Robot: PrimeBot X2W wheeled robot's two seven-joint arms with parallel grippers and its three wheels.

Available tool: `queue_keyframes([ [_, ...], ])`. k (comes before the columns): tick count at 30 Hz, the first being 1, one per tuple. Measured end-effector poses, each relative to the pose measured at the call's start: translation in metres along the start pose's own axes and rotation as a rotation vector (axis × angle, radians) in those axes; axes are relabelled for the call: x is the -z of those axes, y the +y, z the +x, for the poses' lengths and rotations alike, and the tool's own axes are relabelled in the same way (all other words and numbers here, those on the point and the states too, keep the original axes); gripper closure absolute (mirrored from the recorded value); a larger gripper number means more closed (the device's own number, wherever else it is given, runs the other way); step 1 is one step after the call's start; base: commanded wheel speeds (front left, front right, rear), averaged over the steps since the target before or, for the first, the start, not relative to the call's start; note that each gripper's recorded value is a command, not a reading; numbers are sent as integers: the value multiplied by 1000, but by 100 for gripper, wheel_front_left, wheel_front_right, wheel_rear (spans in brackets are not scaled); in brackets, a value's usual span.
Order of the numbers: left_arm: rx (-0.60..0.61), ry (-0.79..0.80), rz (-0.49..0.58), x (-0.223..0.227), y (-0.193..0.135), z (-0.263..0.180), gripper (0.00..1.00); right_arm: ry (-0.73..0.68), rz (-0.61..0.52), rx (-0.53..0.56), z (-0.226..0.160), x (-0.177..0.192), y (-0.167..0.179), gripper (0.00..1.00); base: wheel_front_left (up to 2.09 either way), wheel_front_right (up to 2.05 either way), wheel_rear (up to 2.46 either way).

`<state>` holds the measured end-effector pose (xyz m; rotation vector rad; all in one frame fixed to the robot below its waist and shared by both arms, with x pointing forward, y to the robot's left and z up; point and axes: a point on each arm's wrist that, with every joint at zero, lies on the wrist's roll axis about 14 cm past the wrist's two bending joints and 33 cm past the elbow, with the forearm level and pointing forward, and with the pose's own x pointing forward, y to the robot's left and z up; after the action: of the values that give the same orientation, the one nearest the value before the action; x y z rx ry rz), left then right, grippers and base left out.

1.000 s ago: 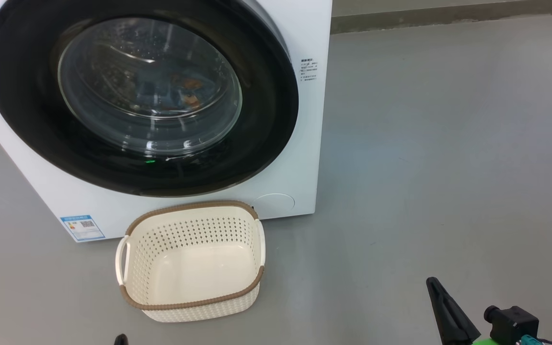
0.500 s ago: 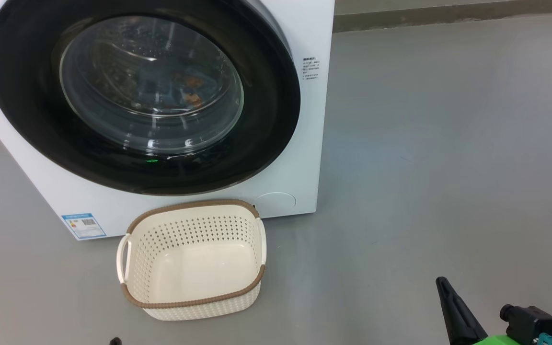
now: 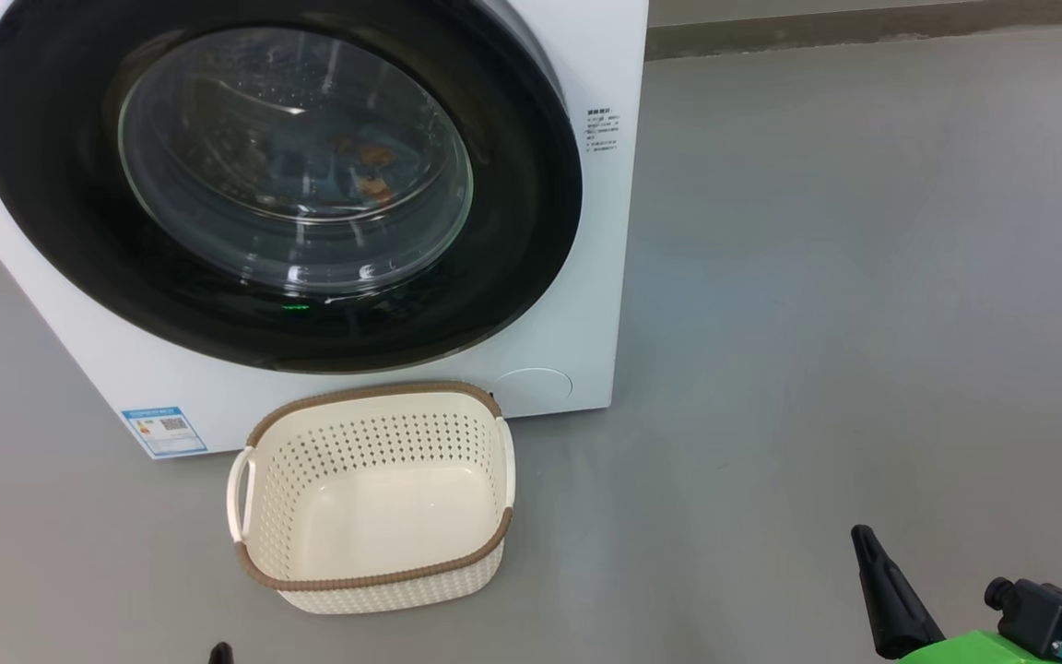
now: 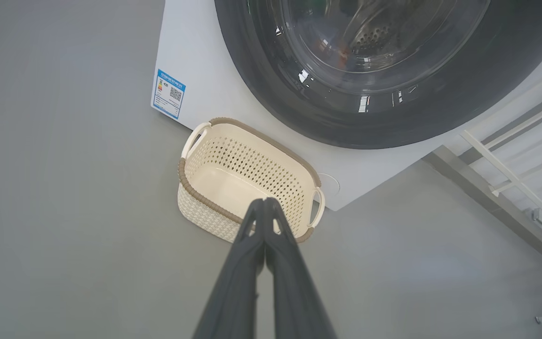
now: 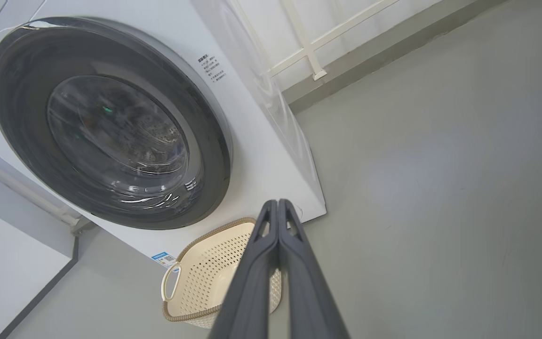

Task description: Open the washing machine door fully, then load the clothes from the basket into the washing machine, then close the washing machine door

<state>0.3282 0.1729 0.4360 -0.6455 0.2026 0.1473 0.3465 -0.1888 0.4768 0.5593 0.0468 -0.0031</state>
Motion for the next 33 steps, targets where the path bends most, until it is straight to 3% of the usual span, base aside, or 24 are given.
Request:
queue_keyframes([
  [33,31,27,-348,-12,-6,16,100,8,369,66,8,-2,-13,100,0,0,0],
])
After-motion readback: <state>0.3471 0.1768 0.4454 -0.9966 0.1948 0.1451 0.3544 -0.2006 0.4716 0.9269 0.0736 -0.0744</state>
